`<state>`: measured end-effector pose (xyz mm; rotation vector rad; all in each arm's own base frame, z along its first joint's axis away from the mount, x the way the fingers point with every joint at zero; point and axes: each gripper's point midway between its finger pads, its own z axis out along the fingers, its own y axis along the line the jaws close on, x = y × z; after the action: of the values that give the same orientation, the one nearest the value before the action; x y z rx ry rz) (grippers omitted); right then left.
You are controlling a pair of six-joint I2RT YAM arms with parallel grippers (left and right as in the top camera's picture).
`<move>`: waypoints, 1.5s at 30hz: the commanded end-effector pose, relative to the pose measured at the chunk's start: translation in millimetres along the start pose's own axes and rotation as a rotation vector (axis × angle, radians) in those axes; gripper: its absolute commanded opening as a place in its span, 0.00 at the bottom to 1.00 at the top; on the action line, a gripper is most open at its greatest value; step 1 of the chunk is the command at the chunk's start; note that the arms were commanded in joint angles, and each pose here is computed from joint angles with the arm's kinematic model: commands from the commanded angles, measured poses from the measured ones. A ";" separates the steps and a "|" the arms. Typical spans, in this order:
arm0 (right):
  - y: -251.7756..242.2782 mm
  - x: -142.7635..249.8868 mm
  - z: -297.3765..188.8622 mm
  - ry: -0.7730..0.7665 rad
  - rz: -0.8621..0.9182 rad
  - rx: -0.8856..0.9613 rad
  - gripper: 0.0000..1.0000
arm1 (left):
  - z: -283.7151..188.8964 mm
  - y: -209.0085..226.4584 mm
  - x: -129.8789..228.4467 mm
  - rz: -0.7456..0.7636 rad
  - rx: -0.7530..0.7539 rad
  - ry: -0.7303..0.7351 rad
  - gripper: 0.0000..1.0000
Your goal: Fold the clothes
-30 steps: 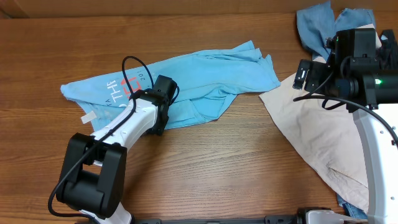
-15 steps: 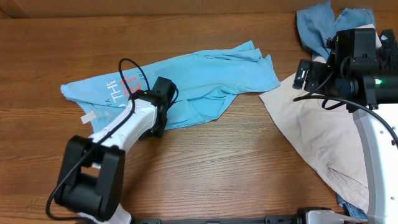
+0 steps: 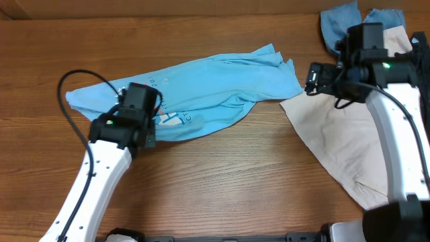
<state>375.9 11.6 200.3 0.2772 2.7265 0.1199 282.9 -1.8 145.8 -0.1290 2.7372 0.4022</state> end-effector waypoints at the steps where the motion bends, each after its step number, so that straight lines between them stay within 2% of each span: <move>1: 3.3 4.1 30.7 0.080 -0.018 -0.018 0.98 | -1.2 20.1 -1.2 -0.121 -0.018 0.006 0.04; 5: 4.3 13.5 72.0 0.182 -0.015 -0.022 0.94 | 4.0 42.1 -0.9 -0.185 -0.059 0.018 0.04; 9: 16.4 7.3 107.3 0.196 -0.013 -0.091 0.92 | 6.4 74.6 -1.1 -0.242 -0.170 0.012 0.04; 17: 34.6 8.1 157.7 0.215 -0.124 -0.177 0.90 | 7.3 85.1 -3.5 -0.274 -0.199 0.000 0.04; 20: 40.7 9.4 171.5 0.213 -0.173 -0.185 0.89 | 6.4 89.7 -6.7 -0.287 -0.224 -0.018 0.04; 26: 42.2 2.9 184.9 0.185 -0.177 -0.186 0.78 | 6.7 88.2 -6.4 -0.285 -0.216 -0.015 0.04; 33: 29.3 -3.8 190.8 0.158 -0.179 -0.105 0.78 | 7.1 86.2 -6.3 -0.286 -0.204 -0.013 0.04; 39: 23.0 15.2 207.4 0.235 -0.164 -0.086 0.77 | 7.1 86.3 -5.8 -0.285 -0.205 -0.011 0.04; 41: 21.5 20.0 211.2 0.254 -0.163 -0.082 0.67 | 7.2 85.7 -6.6 -0.286 -0.201 -0.014 0.04; 42: 21.3 21.1 211.5 0.258 -0.163 -0.081 0.56 | 7.2 85.7 -6.9 -0.287 -0.201 -0.015 0.04; 43: 21.7 21.0 209.9 0.259 -0.160 -0.082 0.29 | 7.2 85.7 -7.0 -0.287 -0.201 -0.016 0.04; 44: 21.5 20.9 208.1 0.260 -0.151 -0.080 0.17 | 7.2 85.7 -6.8 -0.286 -0.201 -0.015 0.04; 45: 21.4 20.2 205.5 0.259 -0.145 -0.078 0.10 | 7.2 85.7 -6.7 -0.286 -0.201 -0.014 0.04</move>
<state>445.0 47.9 7.6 0.0118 2.9626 0.2467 278.4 77.4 154.7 -0.5213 2.6503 0.5774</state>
